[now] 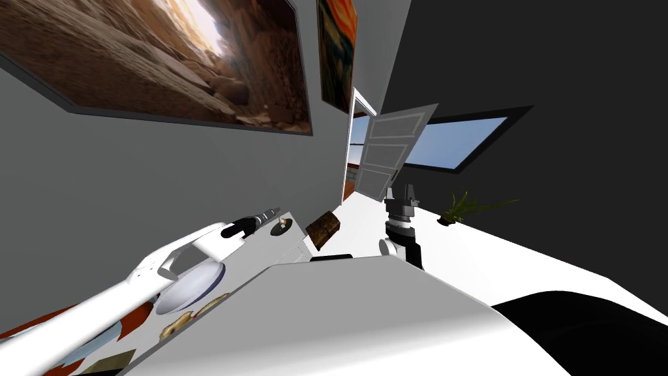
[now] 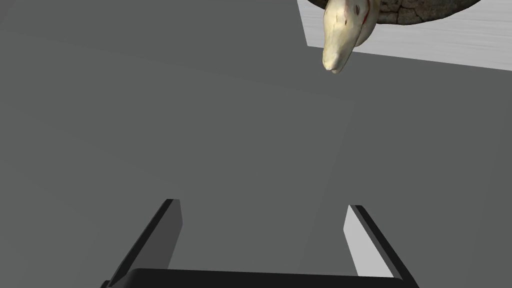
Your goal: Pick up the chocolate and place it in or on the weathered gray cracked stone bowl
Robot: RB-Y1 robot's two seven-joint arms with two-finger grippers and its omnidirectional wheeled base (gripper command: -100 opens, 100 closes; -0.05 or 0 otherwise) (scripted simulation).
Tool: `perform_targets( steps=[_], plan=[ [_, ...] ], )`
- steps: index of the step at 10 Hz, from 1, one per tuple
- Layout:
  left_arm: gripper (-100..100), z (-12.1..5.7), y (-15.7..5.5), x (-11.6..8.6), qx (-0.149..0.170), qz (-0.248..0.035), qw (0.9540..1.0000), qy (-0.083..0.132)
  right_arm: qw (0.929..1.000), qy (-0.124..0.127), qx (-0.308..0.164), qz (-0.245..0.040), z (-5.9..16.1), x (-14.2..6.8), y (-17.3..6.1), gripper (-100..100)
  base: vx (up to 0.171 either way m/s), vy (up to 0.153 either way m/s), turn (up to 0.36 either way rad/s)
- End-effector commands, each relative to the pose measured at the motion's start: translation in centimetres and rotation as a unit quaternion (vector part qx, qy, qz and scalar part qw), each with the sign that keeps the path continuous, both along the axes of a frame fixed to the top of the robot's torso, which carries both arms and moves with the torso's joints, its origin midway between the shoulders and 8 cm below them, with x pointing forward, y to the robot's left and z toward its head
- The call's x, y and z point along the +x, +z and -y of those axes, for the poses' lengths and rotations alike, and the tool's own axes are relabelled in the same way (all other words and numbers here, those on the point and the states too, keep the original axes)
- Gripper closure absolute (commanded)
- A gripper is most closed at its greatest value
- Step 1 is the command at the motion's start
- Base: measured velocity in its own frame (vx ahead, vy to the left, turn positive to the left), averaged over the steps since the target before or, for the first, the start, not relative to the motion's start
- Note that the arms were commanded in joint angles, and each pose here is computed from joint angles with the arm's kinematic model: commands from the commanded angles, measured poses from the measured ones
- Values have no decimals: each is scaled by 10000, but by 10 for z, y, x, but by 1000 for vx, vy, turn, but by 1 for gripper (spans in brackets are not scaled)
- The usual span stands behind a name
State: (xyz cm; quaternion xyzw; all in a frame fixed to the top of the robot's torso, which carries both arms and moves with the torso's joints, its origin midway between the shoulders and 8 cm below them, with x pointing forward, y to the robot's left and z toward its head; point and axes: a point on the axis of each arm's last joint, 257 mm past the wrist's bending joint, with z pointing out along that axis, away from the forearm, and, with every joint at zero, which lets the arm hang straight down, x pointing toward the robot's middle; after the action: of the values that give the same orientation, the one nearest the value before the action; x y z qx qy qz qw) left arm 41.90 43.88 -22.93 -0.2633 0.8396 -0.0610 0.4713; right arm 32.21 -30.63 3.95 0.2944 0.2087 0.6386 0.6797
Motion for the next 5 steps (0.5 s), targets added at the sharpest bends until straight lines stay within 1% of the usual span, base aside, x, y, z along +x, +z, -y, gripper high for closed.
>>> perform_targets(
  steps=[1,5],
  plan=[
    [0,0,0,0,0,0,10000,0,10000,0,0,0,0,0,0,0,0,0,0],
    [0,0,0,0,0,0,10000,0,10000,0,0,0,0,0,0,0,0,0,0]
  ],
)
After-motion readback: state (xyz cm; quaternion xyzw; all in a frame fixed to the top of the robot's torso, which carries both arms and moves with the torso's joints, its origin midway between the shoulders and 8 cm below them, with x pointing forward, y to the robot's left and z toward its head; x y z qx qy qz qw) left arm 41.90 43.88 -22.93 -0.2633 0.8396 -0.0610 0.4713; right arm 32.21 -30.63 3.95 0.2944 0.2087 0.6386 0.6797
